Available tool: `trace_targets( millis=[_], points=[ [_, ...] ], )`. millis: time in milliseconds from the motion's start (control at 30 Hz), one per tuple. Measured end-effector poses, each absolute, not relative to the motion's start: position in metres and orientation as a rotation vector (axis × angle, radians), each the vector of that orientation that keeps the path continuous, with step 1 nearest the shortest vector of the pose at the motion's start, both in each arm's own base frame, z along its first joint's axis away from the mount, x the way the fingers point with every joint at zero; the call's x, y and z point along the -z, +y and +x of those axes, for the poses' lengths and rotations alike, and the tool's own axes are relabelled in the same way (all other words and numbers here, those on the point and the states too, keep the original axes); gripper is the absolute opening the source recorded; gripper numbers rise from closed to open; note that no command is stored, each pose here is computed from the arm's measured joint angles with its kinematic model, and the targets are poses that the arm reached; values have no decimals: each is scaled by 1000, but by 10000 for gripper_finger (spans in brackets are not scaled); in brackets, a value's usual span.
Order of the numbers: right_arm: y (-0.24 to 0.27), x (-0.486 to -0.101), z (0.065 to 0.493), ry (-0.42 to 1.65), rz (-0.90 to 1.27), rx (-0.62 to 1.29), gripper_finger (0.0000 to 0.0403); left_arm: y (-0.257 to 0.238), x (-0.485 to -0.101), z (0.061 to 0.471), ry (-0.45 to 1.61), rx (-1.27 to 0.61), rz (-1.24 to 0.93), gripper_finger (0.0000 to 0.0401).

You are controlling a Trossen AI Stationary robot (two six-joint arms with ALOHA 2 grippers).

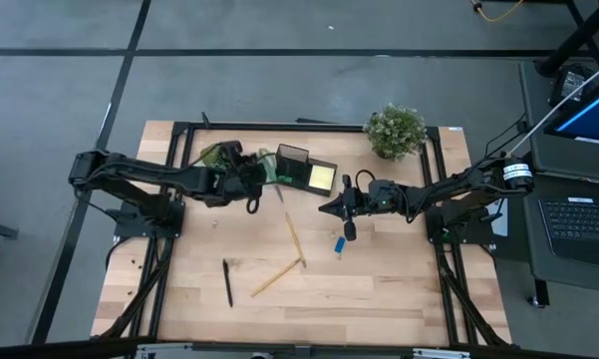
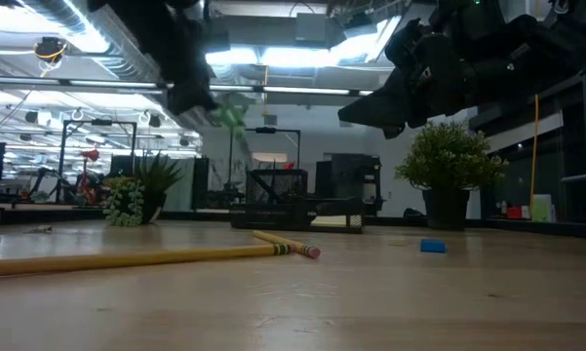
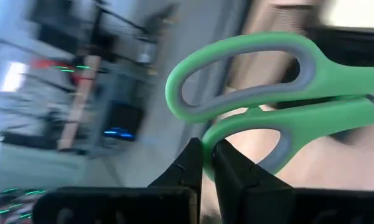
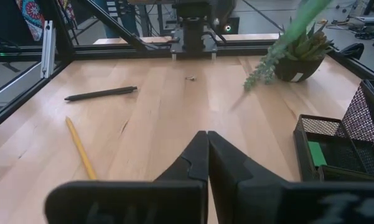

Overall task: Pick and place office supplies into organizer
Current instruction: Put the scissors into the desk organizer

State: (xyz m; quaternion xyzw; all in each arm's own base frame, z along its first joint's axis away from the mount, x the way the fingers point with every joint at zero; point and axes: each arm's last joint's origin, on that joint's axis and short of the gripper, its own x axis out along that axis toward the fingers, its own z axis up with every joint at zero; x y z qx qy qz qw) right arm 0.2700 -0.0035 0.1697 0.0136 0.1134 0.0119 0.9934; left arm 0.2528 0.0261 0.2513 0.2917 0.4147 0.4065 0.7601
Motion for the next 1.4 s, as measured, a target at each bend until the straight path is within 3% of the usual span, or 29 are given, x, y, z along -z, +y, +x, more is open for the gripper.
trace_targets(
  millis=[200,800,1400],
  points=[
    [-3,-170,270,228,25,-24,7,30,-269,260,816,-1091,755,14],
    [-3,-170,270,230,24,-25,7,72,-290,264,742,-1283,689,14],
    [-3,-169,270,238,24,-25,7,114,-249,307,860,-1278,868,14]
  ],
)
